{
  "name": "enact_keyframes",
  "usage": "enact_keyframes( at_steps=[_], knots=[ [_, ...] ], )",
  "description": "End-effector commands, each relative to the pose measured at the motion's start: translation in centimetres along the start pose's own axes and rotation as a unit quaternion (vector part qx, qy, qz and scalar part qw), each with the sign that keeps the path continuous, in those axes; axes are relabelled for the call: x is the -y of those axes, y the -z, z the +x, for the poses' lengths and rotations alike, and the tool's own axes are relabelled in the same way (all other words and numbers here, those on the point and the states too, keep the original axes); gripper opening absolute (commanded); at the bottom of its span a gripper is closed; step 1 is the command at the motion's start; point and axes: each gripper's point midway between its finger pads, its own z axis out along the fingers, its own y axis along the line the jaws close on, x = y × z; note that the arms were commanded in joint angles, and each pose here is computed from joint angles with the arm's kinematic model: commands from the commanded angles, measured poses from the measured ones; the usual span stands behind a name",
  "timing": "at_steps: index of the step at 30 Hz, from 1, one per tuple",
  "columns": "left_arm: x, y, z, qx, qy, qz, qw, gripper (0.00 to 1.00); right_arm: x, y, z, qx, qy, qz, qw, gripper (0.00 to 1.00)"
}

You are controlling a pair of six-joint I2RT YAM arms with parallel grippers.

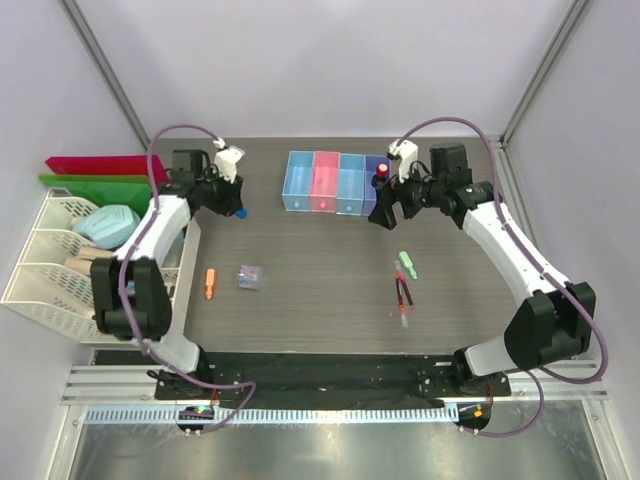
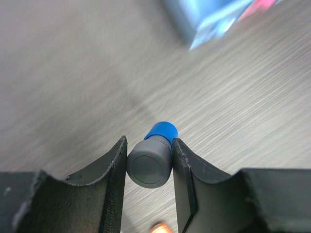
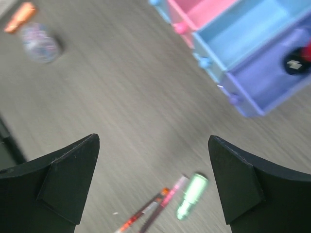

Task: Sort the stationery into containers
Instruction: Pick up the stationery from the center of the board.

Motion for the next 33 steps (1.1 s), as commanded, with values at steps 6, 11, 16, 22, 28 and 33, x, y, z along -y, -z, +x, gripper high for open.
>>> enact_keyframes(
  at_steps=[6,11,16,22,28,33],
  knots=[
    [8.0,8.8,-12.6,0.278,-0.013,0.065,0.958,0.00,-7.2,0.0,-7.0,0.082,-0.075,-0.277,0.954,1.00],
    [11.8,11.0,-14.0,0.359,-0.050,0.068,0.929,0.00,-7.4,-1.6,-10.5,0.068,-0.207,-0.374,0.901,1.00],
    [15.7,12.6,-14.4,0.421,-0.086,0.085,0.899,0.00,-8.0,-0.9,-14.4,0.139,-0.239,-0.456,0.846,1.00],
    [16.6,13.3,-14.3,0.441,-0.097,0.094,0.887,0.00,-9.9,-3.1,-12.9,0.092,-0.279,-0.507,0.810,1.00],
    [17.2,13.1,-14.3,0.441,-0.100,0.111,0.885,0.00,-13.1,-4.2,-11.3,0.060,-0.270,-0.541,0.794,0.99],
    [17.6,13.1,-14.5,0.443,-0.099,0.122,0.883,0.00,-16.1,-4.7,-10.8,0.036,-0.261,-0.563,0.784,0.98]
  ],
)
